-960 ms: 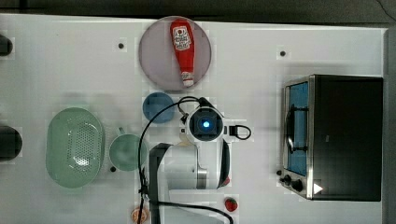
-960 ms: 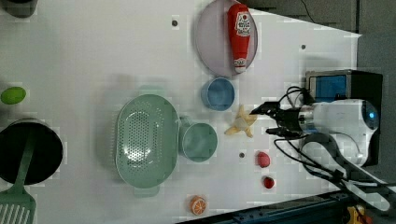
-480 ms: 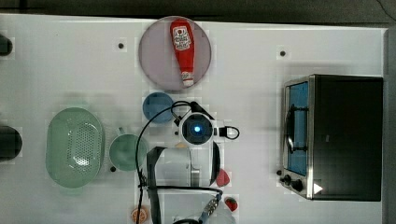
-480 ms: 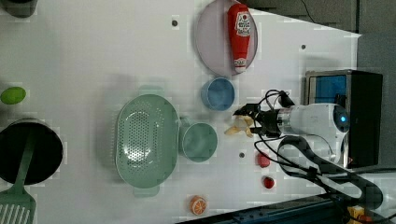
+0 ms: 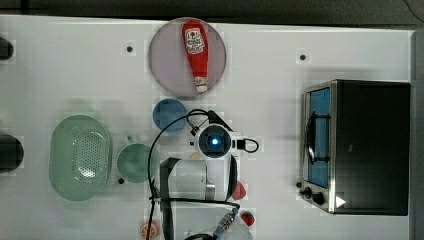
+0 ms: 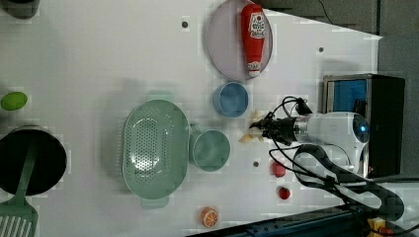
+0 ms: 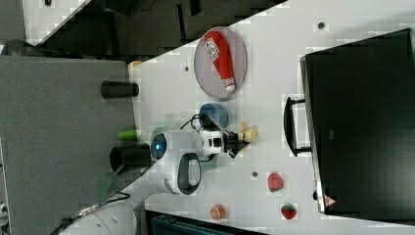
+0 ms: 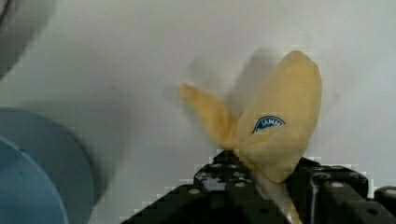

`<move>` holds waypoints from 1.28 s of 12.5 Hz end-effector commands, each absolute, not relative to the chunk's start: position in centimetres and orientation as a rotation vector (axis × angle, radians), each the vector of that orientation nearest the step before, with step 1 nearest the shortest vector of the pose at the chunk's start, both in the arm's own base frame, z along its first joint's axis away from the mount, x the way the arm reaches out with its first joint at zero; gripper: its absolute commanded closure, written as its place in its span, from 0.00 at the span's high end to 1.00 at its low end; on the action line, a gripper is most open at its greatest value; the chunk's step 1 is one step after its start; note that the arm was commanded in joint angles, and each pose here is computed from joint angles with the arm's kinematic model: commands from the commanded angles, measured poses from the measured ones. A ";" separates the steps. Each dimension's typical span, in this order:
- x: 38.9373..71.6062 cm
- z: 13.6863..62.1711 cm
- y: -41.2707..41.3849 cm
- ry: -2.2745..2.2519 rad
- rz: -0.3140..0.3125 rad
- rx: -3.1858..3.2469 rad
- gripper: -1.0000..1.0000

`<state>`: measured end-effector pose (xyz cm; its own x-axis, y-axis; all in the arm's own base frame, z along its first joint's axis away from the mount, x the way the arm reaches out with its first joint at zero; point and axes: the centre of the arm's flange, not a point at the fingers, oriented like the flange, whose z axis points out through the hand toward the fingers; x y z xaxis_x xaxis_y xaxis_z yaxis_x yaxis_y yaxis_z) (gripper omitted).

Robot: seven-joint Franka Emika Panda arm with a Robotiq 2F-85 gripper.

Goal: Pick banana from table and place on oven.

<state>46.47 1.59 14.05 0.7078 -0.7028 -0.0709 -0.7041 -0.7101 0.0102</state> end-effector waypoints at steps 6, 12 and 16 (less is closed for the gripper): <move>50.2 31.8 1.9 1.133 -0.107 -2.882 0.24; 50.2 52.1 -1.3 1.237 -0.063 -2.848 0.24; 49.6 55.1 -11.3 1.438 0.014 -2.757 0.24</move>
